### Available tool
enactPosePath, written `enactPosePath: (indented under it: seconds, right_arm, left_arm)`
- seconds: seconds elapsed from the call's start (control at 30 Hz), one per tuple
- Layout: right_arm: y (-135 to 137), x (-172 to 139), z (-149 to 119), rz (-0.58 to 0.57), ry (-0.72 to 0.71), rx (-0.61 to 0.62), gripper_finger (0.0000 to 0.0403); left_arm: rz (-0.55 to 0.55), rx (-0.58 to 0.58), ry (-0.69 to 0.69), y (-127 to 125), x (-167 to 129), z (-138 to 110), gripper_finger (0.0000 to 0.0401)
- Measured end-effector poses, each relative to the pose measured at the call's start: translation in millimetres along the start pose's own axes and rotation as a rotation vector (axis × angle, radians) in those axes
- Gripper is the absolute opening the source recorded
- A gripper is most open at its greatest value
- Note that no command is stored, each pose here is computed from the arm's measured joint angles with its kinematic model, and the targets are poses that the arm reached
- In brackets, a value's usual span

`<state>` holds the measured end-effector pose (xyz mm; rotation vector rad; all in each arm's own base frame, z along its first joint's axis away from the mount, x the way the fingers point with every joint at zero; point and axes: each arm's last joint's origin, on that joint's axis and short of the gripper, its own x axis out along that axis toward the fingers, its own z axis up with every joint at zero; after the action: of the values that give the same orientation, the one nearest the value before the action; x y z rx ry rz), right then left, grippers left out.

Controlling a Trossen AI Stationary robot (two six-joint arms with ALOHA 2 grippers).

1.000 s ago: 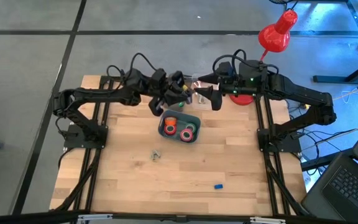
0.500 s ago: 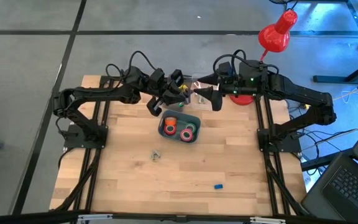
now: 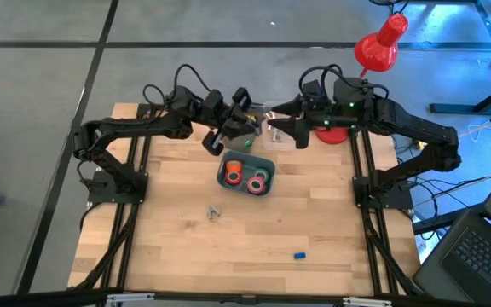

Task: Pick and place Stapler, Stapler remover, tape
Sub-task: Put the black staple remover into the white bin

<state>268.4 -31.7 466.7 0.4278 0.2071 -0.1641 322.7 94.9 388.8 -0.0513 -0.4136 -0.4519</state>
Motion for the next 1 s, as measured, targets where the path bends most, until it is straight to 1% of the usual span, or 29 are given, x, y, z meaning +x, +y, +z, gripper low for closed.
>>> enactPosePath:
  seconds: [0.17, 0.33, 0.63, 0.77, 1.0]
  right_arm:
    - [-0.4, 3.8, -0.7, -0.001, 0.002, -0.001, 0.0276]
    - [0.9, 4.1, 1.6, 0.014, -0.022, -0.005, 0.0276]
    - [0.6, 4.4, 1.3, 0.012, -0.018, -0.005, 0.0273]
    - [0.5, 5.6, 0.8, 0.011, -0.016, -0.006, 0.0246]
    - [0.6, 8.9, 0.9, 0.014, -0.022, -0.028, 0.0165]
  left_arm:
    - [0.000, 0.051, -0.001, 0.9, 5.7, 11.8, 0.0033]
    - [0.023, 0.037, 0.069, 4.2, 7.2, 6.8, 0.0033]
    - [0.030, 0.046, 0.074, 6.0, 6.0, 7.0, 0.0033]
    - [0.028, 0.045, 0.073, 5.1, 6.8, 6.8, 0.0033]
    - [0.029, 0.047, 0.065, 3.4, 8.4, 6.9, 0.0033]
